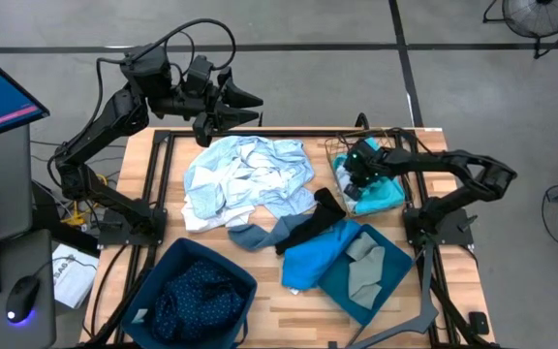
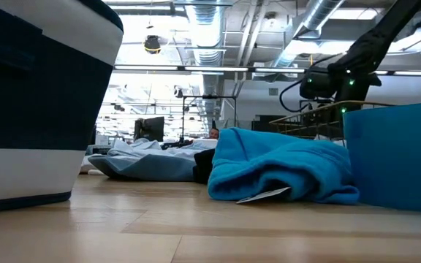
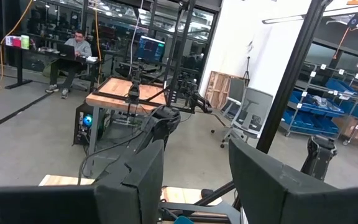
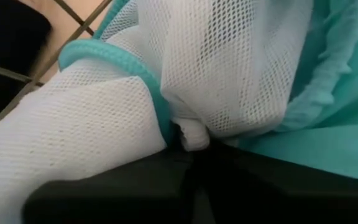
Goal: Pick & Place Cloths
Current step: Put the light shorts into the wire basket, then put the blue shorts into the wire basket
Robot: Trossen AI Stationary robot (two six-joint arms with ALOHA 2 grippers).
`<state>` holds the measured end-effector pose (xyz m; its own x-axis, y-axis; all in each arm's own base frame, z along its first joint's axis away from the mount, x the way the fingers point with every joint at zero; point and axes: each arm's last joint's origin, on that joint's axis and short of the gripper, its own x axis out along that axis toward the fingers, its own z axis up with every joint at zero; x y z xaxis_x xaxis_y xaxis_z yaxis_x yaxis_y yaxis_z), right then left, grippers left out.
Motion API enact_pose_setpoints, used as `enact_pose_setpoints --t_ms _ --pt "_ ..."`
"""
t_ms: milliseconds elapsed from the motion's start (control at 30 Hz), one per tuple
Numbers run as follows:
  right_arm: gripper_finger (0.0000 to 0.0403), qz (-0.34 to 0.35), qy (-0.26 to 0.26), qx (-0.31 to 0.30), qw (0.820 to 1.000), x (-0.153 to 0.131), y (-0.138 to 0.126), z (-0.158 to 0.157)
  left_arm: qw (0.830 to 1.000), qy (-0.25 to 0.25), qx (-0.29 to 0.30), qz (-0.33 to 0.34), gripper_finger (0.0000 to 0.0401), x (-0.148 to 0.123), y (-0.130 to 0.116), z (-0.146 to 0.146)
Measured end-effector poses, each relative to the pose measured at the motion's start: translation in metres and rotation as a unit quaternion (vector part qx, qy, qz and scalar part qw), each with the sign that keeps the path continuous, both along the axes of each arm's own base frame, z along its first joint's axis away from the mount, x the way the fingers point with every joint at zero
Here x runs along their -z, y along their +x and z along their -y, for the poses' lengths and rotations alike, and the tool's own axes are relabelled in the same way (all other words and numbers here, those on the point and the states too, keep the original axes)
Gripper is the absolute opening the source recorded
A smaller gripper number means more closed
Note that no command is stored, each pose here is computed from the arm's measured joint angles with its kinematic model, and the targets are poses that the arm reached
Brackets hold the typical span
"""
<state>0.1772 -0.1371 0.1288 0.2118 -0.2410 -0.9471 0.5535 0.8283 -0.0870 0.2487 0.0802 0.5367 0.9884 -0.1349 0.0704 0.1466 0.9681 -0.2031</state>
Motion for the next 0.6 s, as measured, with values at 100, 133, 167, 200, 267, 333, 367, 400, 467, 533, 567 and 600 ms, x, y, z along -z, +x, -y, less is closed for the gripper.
enact_pose_setpoints --t_ms 100,133,167,200,267,333,367,400,467,533,567,600 --pt "0.0061 0.003 -0.024 0.005 1.0 -0.023 -0.002 0.0 1.0 0.0 0.0 0.0 0.0163 0.0 0.0 0.0" --pt "0.0074 0.016 -0.041 0.007 0.999 -0.033 0.0 0.003 1.0 -0.001 0.0 0.0 0.0163 0.0 0.0 0.0" --pt "0.0088 0.03 -0.055 0.01 0.998 -0.042 0.001 0.004 1.0 -0.002 0.0 0.0 0.0163 0.0 0.0 0.0" --pt "0.0103 0.037 -0.062 0.012 0.997 -0.05 0.001 0.005 1.0 -0.003 0.001 -0.001 0.0163 0.0 0.0 0.0" --pt "0.0133 0.038 -0.062 0.011 0.997 -0.06 -0.002 0.004 1.0 -0.004 0.001 -0.003 0.0163 0.0 0.0 0.0" --pt "0.0163 0.043 -0.067 0.009 0.997 -0.072 -0.003 0.004 1.0 -0.006 0.001 -0.007 0.0163 0.001 0.0 0.0" --pt "0.0177 0.048 -0.071 0.009 0.996 -0.078 -0.004 0.004 1.0 -0.007 0.0 -0.009 0.0163 0.002 0.0 0.0" --pt "0.0189 0.05 -0.072 0.009 0.996 -0.083 -0.004 0.003 1.0 -0.008 0.001 -0.011 0.0163 0.002 0.0 0.0" --pt "0.0209 0.052 -0.073 0.009 0.996 -0.093 -0.006 0.001 1.0 -0.008 0.0 -0.019 0.0163 0.004 0.0 0.0" --pt "0.0225 0.065 -0.08 0.009 0.995 -0.107 -0.007 0.0 1.0 -0.011 0.0 -0.028 0.0163 0.006 0.0 0.0" --pt "0.023 0.069 -0.084 0.009 0.994 -0.114 -0.009 0.0 0.999 -0.012 0.0 -0.033 0.0163 0.007 0.0 0.0" --pt "0.0234 0.077 -0.088 0.013 0.993 -0.121 -0.01 -0.001 0.999 -0.014 0.0 -0.04 0.0163 0.008 0.0 0.0"
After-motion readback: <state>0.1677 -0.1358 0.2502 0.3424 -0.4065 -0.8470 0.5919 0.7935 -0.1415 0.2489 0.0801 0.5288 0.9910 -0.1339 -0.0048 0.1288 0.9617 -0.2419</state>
